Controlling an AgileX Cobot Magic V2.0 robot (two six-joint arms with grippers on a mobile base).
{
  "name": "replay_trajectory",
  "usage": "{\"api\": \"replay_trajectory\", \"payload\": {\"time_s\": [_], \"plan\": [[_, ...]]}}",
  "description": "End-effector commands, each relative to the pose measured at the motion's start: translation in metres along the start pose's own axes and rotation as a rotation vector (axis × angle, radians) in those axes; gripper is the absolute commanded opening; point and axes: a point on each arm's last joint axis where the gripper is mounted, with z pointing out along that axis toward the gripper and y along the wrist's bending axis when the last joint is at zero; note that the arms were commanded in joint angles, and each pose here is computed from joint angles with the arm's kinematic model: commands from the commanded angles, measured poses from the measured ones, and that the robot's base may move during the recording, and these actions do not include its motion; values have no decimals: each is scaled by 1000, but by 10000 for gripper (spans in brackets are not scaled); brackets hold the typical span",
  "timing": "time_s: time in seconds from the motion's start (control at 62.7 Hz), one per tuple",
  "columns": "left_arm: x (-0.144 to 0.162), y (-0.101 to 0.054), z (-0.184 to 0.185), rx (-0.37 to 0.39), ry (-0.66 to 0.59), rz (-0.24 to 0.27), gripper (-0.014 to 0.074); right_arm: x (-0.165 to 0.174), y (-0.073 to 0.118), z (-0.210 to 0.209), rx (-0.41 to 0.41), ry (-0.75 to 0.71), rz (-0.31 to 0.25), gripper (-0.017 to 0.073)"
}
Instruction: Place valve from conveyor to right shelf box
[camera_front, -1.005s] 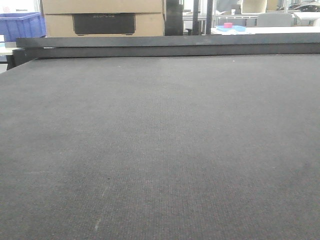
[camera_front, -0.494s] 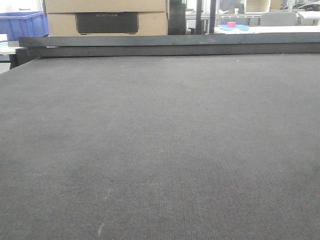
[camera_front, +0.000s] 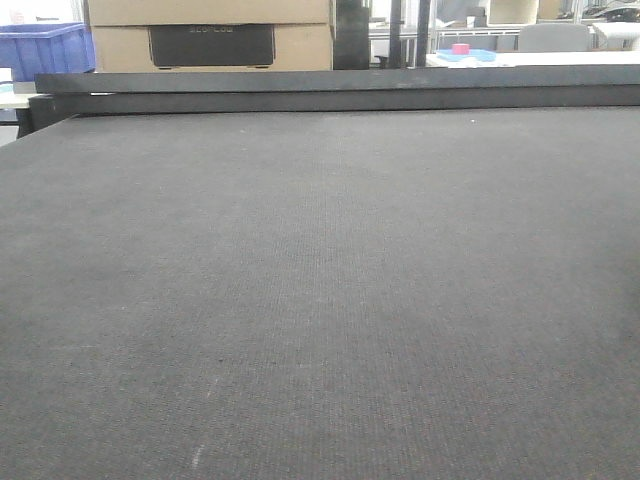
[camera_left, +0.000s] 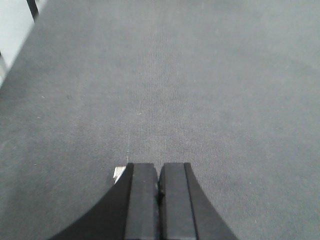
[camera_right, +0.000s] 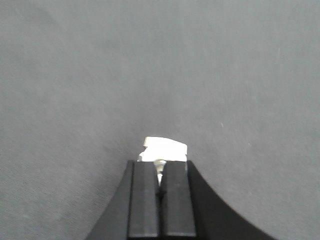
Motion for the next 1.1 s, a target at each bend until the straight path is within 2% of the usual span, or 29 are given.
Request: {"api": "replay_trajectory", "payload": {"time_s": [0.0, 0.175, 0.367, 0.67, 0.766, 0.925, 0.989, 1.084], "plan": [[-16, -2, 15, 6, 24, -8, -111, -14, -3, 11, 19, 77, -18, -164], [-29, -3, 38, 5, 45, -8, -111, -22, -4, 27, 15, 210, -18, -164], [-30, -3, 42, 5, 58, -8, -111, -35, -4, 44, 16, 405, 12, -164], [-23, -2, 41, 1, 126, -8, -111, -58, -4, 82, 2, 518, 20, -145], [-22, -2, 41, 0, 145, -8, -111, -57, -2, 93, -11, 550, 29, -27], [-22, -2, 41, 0, 146, -8, -111, -53, -4, 107, -16, 591, 44, 325], [-22, -2, 41, 0, 146, -8, -111, -51, -8, 113, -22, 615, 59, 393], [-22, -2, 41, 0, 146, -8, -111, -46, -15, 123, -77, 656, 86, 427]]}}
